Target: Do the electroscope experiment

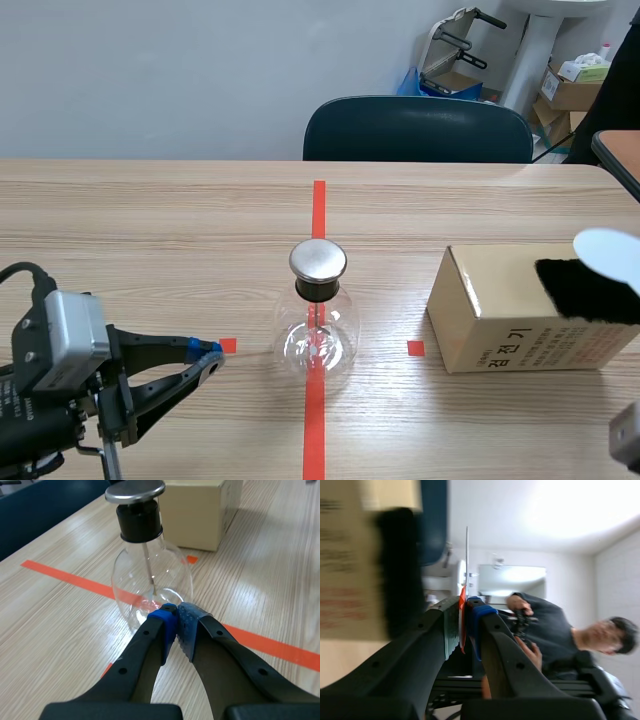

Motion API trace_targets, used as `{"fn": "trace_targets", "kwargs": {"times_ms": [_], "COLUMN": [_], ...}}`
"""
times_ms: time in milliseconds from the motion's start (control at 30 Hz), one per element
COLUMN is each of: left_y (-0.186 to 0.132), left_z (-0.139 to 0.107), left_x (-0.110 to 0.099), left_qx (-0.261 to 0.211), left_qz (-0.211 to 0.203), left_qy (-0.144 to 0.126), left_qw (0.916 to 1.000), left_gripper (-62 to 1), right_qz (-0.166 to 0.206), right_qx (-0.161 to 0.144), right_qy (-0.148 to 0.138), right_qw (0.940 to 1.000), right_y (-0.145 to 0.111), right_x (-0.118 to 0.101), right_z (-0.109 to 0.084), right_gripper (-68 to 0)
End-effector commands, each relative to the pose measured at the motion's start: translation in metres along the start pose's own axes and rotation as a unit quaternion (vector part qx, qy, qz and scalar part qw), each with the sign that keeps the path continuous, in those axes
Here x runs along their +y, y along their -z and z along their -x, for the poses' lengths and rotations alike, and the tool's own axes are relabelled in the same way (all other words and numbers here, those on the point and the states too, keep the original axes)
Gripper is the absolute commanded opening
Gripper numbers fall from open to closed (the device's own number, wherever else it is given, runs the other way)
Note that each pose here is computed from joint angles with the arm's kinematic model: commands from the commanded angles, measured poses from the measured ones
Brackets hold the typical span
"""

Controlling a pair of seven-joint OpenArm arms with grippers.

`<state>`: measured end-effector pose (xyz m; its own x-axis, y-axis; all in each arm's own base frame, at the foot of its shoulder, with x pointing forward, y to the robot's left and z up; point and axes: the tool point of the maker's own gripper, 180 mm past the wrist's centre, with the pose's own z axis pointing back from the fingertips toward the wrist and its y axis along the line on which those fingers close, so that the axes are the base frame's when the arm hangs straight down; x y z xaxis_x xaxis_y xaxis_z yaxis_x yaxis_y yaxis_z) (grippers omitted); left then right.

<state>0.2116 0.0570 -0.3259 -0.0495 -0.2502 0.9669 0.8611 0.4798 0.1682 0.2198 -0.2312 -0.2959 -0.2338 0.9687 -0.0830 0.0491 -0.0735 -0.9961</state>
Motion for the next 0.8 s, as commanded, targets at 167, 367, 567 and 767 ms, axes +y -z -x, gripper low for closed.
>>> {"fn": "trace_targets", "kwargs": {"times_ms": [167,367,567,767], "left_y": [0.018,0.027,0.037,0.043], "left_z": [-0.001,0.004,0.01,0.016], "left_x": [0.01,0.013,0.017,0.017], "left_qx": [0.014,0.035,0.063,0.082], "left_qz": [-0.013,-0.019,-0.025,-0.029], "left_qy": [0.005,0.005,0.004,0.0], "left_qw": [0.9998,0.9992,0.9977,0.9962], "left_gripper": [-59.4,-59.4,-59.4,-59.4], "right_qz": [0.06,0.101,0.127,0.133], "right_qx": [-0.002,-0.015,-0.037,-0.059], "right_qy": [0.011,0.041,0.063,0.067], "right_qw": [0.9981,0.9939,0.9892,0.9871], "right_y": [0.039,0.062,0.078,0.081], "right_x": [-0.069,-0.104,-0.114,-0.111], "right_z": [0.0,-0.025,-0.063,-0.1], "right_gripper": [-65.8,-65.8,-65.8,-65.8]}}
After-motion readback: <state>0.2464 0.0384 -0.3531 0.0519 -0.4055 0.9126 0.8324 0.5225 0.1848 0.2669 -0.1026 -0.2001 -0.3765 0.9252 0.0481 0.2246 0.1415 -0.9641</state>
